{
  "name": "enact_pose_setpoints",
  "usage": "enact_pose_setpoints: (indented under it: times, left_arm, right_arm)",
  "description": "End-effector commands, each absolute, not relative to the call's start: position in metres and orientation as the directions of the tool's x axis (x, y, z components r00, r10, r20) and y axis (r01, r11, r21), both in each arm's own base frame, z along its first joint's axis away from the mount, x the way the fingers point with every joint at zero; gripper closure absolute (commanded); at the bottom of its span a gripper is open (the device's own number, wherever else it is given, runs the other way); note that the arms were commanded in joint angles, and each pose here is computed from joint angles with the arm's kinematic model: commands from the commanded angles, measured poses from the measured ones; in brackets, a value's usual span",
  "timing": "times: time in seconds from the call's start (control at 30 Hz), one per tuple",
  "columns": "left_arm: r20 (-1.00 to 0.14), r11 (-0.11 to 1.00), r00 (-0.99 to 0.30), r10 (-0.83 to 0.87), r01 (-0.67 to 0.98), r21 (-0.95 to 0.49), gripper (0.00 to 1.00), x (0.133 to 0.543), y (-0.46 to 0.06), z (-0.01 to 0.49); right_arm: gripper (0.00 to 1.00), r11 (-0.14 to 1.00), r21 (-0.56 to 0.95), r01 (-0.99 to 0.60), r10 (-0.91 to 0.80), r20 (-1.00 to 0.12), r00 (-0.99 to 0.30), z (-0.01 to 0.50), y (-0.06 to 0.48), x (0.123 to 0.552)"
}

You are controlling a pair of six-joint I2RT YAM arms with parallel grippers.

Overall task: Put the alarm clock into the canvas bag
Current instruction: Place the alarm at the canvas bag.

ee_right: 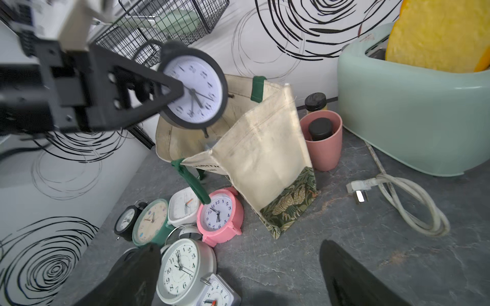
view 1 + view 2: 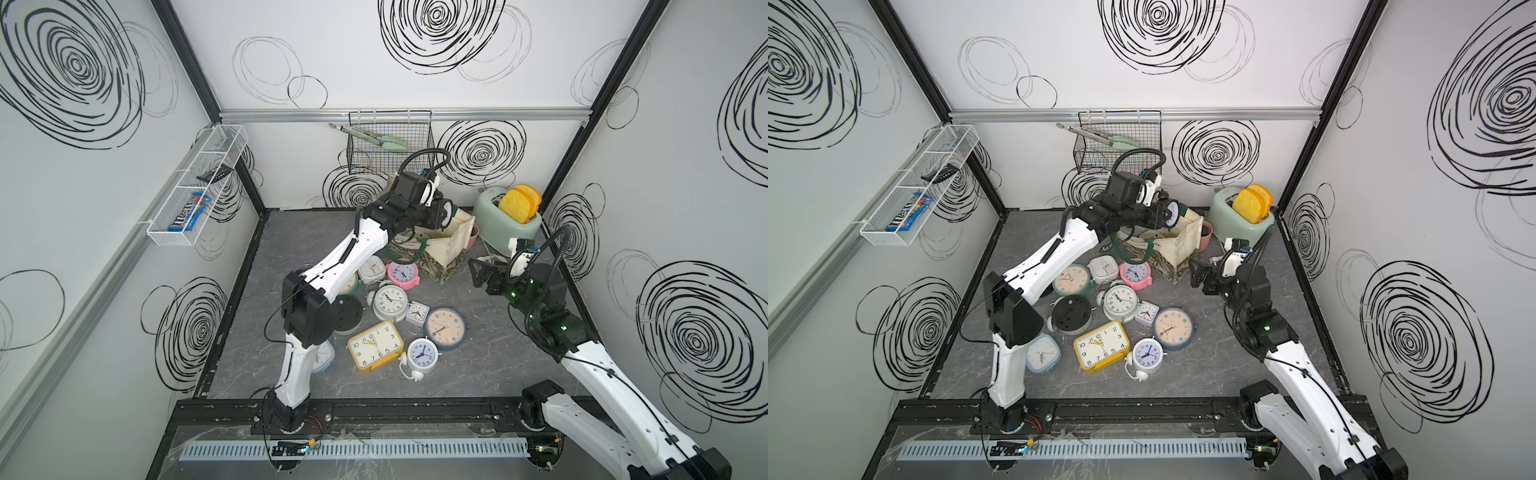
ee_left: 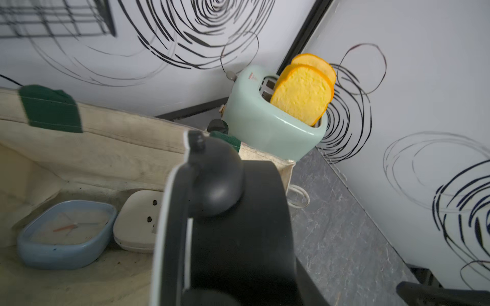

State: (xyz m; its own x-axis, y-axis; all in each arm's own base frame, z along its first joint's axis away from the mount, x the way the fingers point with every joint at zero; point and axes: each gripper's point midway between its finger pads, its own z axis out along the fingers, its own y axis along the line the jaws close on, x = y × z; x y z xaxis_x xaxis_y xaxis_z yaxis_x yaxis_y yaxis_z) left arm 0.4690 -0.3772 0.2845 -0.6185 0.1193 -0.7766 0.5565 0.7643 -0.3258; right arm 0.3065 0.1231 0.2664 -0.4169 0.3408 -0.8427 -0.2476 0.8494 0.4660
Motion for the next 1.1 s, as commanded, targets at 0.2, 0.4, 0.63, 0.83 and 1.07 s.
enact_pose_setpoints:
  times: [0.2,0.4,0.63,0.83,1.07]
  left_arm:
    - [-0.706,0.681,-0.623,0.337,0.679,-0.274,0.71,0.459,-0.401,0.218]
    - [-0.651,0.664,-0.656,0.383,0.685,-0.299,0.62,0.459,-0.409,0.18]
    - [-0.67,0.665,-0.661,0.338,0.671,-0.327,0.4,0.466,-0.415,0.185]
    - [-0.699,0.671,-0.657,0.285,0.657,-0.344,0.29,0.469,-0.407,0.214]
    - [-0.784,0.676,-0.602,0.154,0.643,-0.361,0.04,0.466,-0.389,0.299]
  right_arm:
    - [0.03,0.807,0.528,-0.266,0.379,-0.808,-0.451,0.282,0.129,0.313]
    - [0.02,0.811,0.526,-0.255,0.374,-0.803,-0.464,0.276,0.126,0.306]
    - [0.03,0.825,0.517,-0.229,0.365,-0.796,-0.484,0.264,0.121,0.3]
    - [0.03,0.821,0.529,-0.217,0.371,-0.781,-0.502,0.252,0.117,0.293]
    - [0.03,0.831,0.512,-0.216,0.348,-0.783,-0.516,0.244,0.114,0.284]
